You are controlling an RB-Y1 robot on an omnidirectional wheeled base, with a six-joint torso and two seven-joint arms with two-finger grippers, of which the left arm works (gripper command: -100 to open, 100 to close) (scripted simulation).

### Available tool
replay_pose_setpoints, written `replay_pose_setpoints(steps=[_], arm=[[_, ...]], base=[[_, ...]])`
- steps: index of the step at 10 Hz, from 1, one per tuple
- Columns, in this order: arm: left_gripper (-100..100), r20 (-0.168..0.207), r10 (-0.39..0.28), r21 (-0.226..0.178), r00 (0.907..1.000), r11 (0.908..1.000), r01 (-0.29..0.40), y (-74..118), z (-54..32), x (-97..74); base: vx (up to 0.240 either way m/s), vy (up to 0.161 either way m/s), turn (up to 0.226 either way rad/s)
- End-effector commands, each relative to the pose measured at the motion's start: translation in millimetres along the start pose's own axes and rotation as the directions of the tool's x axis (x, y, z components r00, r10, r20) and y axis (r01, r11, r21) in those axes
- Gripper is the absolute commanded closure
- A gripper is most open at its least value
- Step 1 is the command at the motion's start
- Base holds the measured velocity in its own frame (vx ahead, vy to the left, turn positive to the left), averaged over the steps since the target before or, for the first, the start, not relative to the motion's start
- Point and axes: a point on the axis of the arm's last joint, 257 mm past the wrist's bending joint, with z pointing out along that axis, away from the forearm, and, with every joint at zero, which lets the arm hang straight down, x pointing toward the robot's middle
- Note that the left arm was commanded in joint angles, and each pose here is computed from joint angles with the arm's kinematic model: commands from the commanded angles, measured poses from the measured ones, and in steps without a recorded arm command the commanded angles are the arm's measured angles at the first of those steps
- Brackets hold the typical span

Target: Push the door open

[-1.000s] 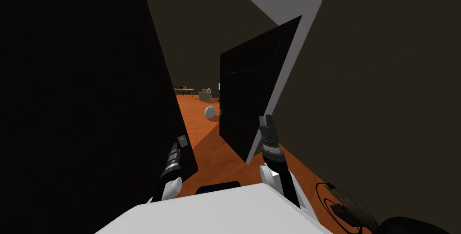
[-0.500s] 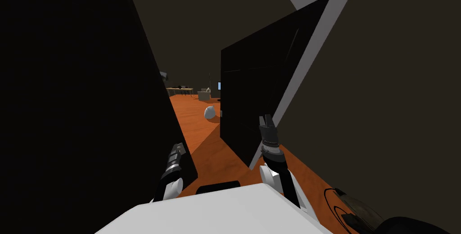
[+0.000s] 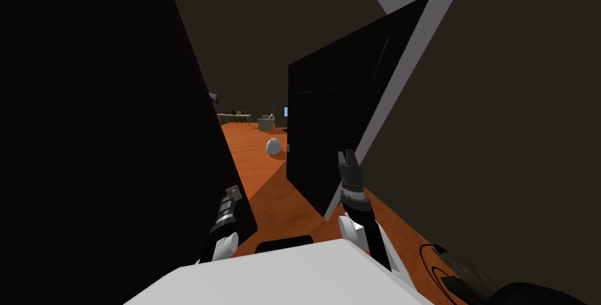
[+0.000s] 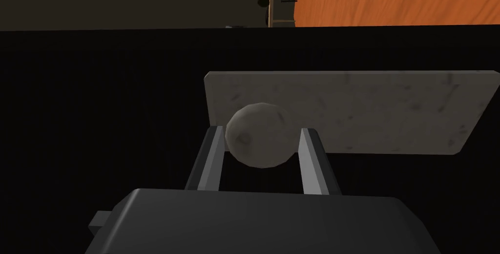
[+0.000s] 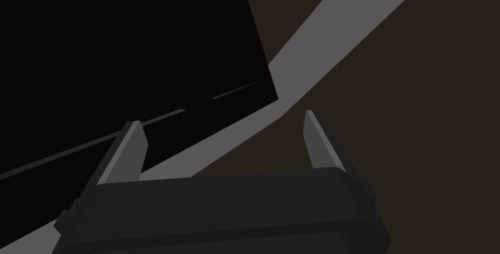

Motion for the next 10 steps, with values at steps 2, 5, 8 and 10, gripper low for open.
replay_pose_setpoints(steps=[2,5,8,10], arm=[[100,0.037,0.011,0.014,0.9993,0.9998,-0.011,-4.4,6.1,-14.5],[100,0.091,0.021,0.031,0.9957,0.9992,-0.023,-10.3,13.1,-33.1],[100,0.132,0.024,0.041,0.9909,0.9987,-0.030,-14.1,17.0,-45.8],[100,0.179,0.026,0.049,0.9836,0.9982,-0.036,-17.5,20.1,-58.7]], base=[[0.044,0.025,-0.017],[0.159,0.076,-0.031],[0.134,0.093,-0.019],[0.131,0.077,-0.017]])
